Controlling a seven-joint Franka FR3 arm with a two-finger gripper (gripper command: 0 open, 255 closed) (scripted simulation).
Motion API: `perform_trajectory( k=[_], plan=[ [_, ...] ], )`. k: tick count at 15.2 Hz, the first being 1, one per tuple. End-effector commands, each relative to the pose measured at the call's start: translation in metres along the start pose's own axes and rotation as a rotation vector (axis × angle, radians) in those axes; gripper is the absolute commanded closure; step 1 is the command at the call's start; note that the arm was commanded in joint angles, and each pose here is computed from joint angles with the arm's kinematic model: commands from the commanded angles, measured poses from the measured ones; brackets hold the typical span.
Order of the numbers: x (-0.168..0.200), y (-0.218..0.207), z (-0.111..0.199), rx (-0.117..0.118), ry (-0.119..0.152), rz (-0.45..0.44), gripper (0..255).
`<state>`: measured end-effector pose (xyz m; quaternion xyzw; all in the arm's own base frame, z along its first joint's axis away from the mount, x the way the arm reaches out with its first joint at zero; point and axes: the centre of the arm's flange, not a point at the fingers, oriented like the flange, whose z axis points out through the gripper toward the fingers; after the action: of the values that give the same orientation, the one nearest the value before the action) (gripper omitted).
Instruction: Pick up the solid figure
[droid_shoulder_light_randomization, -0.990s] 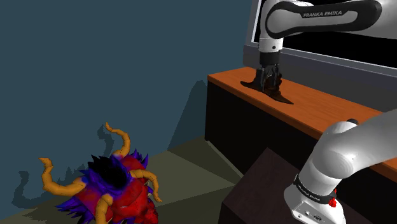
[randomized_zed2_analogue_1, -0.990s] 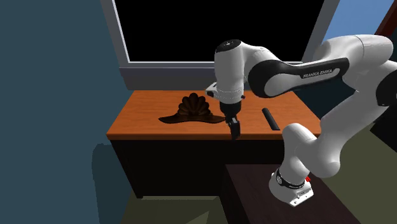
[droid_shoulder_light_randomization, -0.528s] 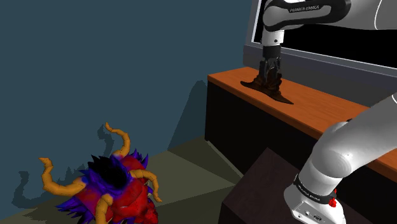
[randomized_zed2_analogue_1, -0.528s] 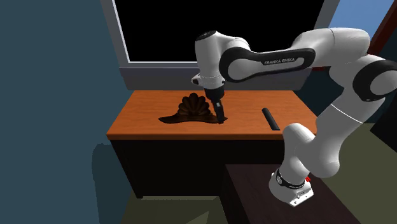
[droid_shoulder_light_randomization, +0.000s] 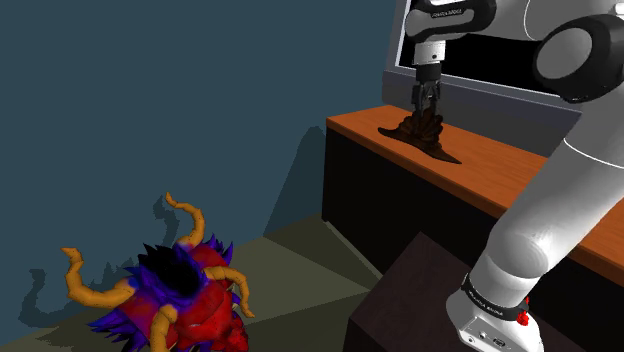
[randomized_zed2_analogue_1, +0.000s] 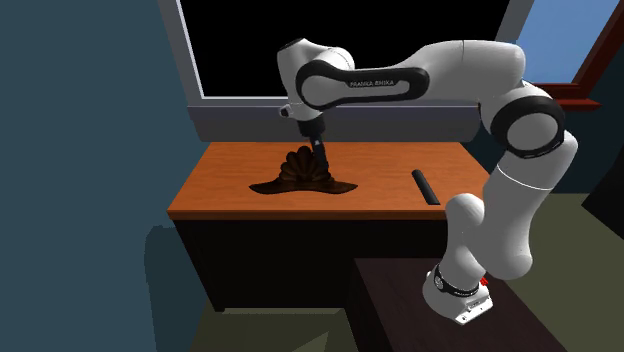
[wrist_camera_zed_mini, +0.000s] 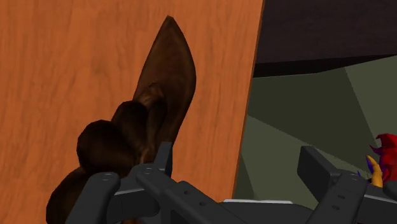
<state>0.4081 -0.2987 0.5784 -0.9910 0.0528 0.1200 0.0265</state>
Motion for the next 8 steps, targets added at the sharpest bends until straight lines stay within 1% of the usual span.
perform_trajectory(
  k=[1, 8],
  plan=[
    [0.012, 0.026, -0.003, 0.009, -0.011, -0.006, 0],
    [0.056, 0.115, -0.013, 0.044, -0.051, -0.017, 0]
  ],
)
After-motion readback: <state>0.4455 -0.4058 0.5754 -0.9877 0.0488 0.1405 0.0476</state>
